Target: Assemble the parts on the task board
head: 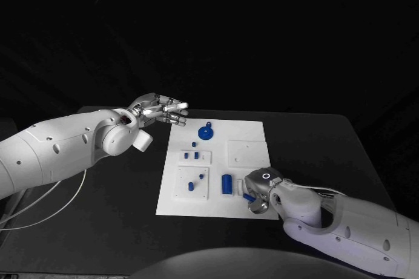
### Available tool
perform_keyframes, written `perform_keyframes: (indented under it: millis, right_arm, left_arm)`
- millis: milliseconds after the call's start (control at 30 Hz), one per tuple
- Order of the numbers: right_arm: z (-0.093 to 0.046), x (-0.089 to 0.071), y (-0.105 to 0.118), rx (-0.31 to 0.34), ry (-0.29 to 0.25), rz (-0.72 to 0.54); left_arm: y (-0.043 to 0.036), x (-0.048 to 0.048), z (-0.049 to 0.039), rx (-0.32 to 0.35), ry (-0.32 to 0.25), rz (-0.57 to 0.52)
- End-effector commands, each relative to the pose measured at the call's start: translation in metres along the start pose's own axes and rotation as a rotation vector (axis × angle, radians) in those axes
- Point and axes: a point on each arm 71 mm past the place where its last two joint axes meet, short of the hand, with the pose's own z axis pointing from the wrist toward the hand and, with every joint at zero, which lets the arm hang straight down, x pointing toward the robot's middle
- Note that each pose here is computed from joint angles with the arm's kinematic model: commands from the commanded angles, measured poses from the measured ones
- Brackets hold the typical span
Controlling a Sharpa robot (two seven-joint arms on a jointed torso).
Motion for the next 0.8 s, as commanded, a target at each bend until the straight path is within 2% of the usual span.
perform_keyframes:
  millis: [33,333,633,800]
  right_arm:
    - [-0.001,0.035,-0.012,0.04,0.178,-0.015]
    - [-0.001,0.04,-0.018,0.045,0.207,0.059]
    - [-0.004,0.039,-0.026,0.064,0.182,0.15]
    - [-0.006,0.032,-0.033,0.094,0.151,0.203]
  left_arm:
    - [-0.0006,0.0028,0.0006,0.002,0.023,0.002]
    - [-0.0003,0.0029,0.0005,-0.003,0.026,0.004]
    - [0.0004,0.0024,-0.0002,-0.008,0.027,0.006]
    - [0.0006,0.0025,-0.0003,-0.011,0.03,0.007]
